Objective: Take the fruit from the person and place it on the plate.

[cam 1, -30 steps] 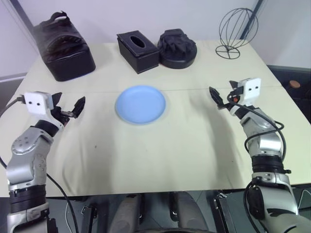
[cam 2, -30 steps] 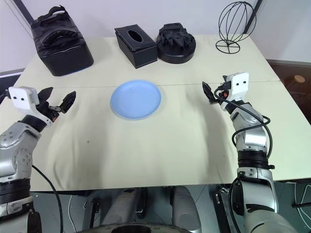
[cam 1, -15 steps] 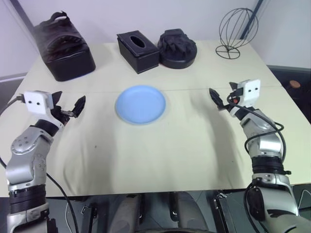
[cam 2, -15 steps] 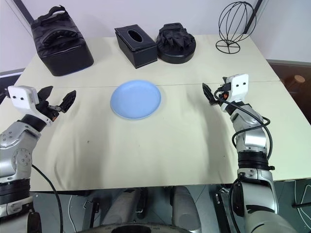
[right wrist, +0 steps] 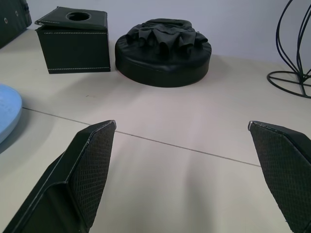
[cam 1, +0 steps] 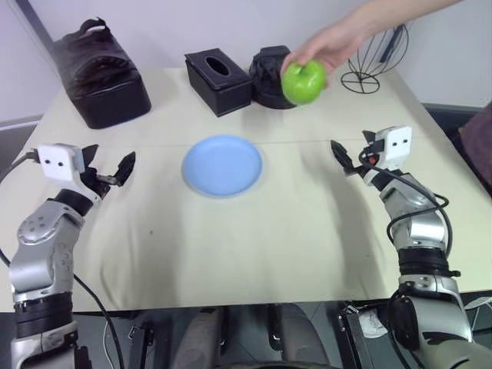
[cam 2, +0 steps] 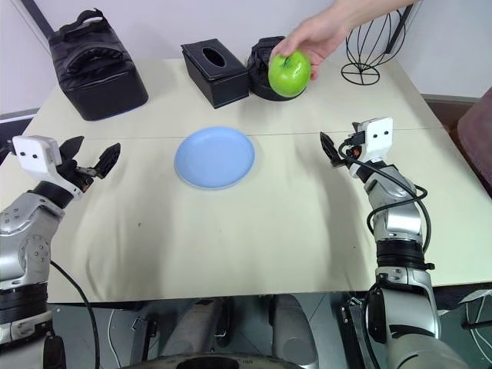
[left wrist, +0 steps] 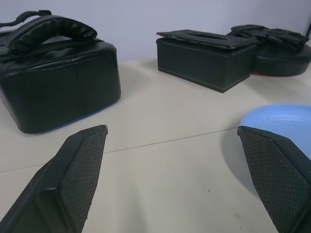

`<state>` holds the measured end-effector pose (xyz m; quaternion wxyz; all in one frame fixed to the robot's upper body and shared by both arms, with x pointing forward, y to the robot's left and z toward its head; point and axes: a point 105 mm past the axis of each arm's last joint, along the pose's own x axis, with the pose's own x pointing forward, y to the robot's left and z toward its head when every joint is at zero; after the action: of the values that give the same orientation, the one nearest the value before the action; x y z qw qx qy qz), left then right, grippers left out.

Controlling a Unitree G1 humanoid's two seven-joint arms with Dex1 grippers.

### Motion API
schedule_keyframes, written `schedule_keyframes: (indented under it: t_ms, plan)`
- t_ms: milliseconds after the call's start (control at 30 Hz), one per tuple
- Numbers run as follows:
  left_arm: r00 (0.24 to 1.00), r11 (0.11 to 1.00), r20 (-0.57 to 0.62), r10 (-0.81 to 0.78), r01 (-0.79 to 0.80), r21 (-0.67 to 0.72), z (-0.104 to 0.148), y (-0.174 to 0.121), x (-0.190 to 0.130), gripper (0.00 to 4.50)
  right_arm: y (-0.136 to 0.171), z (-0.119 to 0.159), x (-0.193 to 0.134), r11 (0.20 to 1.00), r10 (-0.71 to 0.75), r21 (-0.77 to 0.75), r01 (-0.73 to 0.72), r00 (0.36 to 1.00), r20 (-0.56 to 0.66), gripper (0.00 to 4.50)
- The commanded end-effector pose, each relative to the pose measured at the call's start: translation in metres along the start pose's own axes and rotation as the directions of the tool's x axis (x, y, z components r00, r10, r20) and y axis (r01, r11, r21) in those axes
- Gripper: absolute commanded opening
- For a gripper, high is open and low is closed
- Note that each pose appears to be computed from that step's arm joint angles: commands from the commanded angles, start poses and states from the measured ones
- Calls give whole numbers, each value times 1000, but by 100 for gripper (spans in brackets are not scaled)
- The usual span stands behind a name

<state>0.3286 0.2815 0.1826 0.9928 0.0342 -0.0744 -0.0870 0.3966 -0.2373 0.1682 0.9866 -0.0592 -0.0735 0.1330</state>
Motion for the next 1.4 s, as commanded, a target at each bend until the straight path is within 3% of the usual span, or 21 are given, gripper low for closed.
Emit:
schedule_keyframes:
  t_ms: [33,133,233,467,633,800,1000,1400]
  plan:
    - [999,999,52,-18,16,34,17,1,1,450,-3,15,2,1000,-4,-27,6,999,44,446]
    - [971,976,100,-218,218,11,41,-25,2,450,-3,15,2,1000,-2,-28,3,999,44,446]
    - [880,884,103,-464,467,-9,61,-59,-1,450,-2,15,3,1000,4,-27,-2,999,42,446]
    - [707,707,9,-707,707,-12,72,-91,-6,450,6,27,0,996,68,-65,-64,996,54,446]
    - [686,686,-12,-728,728,3,72,-95,1,450,27,58,-8,975,201,-110,-193,977,71,446]
    - [669,669,-1,-744,744,-6,68,-102,7,450,39,80,2,962,217,141,-233,969,121,446]
    - [655,656,29,-755,755,3,71,-110,11,450,48,101,19,925,201,288,-247,963,181,446]
    - [693,694,49,-719,720,4,69,-108,4,450,68,111,42,861,243,403,-310,947,209,446]
